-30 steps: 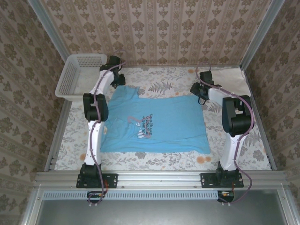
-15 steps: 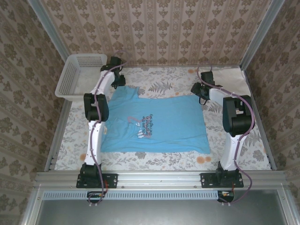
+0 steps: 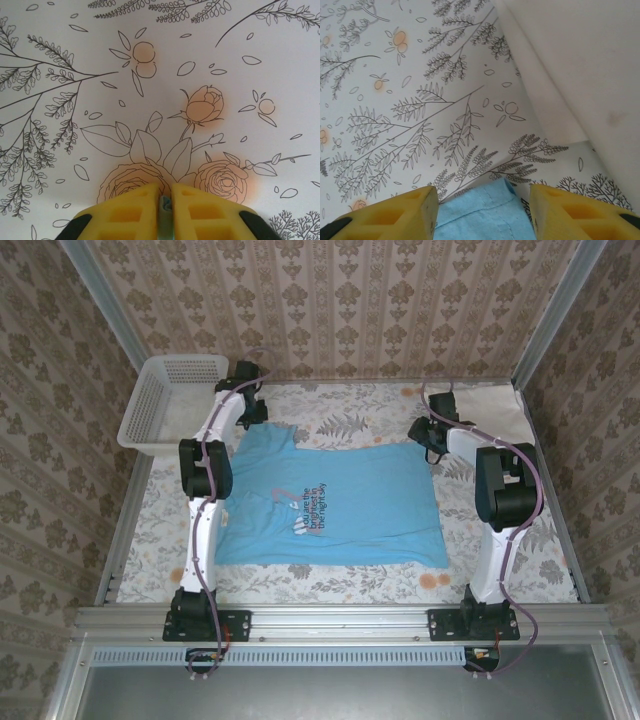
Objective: Fold and stack the t-shirts
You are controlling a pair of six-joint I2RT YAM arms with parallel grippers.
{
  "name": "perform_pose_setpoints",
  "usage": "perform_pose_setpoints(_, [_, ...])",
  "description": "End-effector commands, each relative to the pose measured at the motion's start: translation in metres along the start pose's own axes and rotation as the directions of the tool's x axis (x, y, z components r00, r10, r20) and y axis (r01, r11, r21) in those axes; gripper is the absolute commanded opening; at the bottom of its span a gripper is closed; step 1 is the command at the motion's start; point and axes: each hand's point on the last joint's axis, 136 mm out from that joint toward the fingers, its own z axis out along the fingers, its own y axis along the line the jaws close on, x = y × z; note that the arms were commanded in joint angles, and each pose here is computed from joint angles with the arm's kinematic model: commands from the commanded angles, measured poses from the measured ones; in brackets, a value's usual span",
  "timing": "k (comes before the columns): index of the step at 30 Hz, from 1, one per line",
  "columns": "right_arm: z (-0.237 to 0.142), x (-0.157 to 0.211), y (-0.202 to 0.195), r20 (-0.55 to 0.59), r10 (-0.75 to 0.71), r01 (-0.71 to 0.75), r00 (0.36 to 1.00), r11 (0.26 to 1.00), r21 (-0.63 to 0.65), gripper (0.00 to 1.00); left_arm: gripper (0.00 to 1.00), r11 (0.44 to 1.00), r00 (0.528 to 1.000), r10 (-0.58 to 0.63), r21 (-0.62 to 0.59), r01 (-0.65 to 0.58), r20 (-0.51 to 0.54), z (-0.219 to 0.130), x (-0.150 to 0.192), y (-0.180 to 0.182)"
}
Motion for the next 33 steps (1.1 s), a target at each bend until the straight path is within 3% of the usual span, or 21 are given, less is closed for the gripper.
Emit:
perform_pose_setpoints(1, [0.003,0.000,-0.011,-0.017,0.020,-0.019,1.000,0.999,0.051,0.53,0.13,1.000,0.999,0.019,-0.004,-0.019,-0.031,0.012,0.010,0.001])
perform_pose_setpoints(13, [0.018,0.004,-0.013,-0.094,0.035,-0.027,0.995,0.996,0.086,0.42,0.07,1.000,0.999,0.018,0.010,-0.017,-0.029,0.011,0.010,-0.001])
perform_pose_setpoints(24, [0.025,0.011,-0.011,-0.156,0.009,0.012,0.988,0.991,0.133,0.40,0.05,1.000,1.000,0.011,0.026,-0.011,-0.023,0.010,0.008,-0.001])
perform_pose_setpoints(33, [0.027,0.013,-0.008,-0.170,-0.006,0.029,0.985,0.991,0.133,0.21,0.00,0.999,1.000,0.007,0.034,-0.006,-0.024,0.011,0.008,0.000])
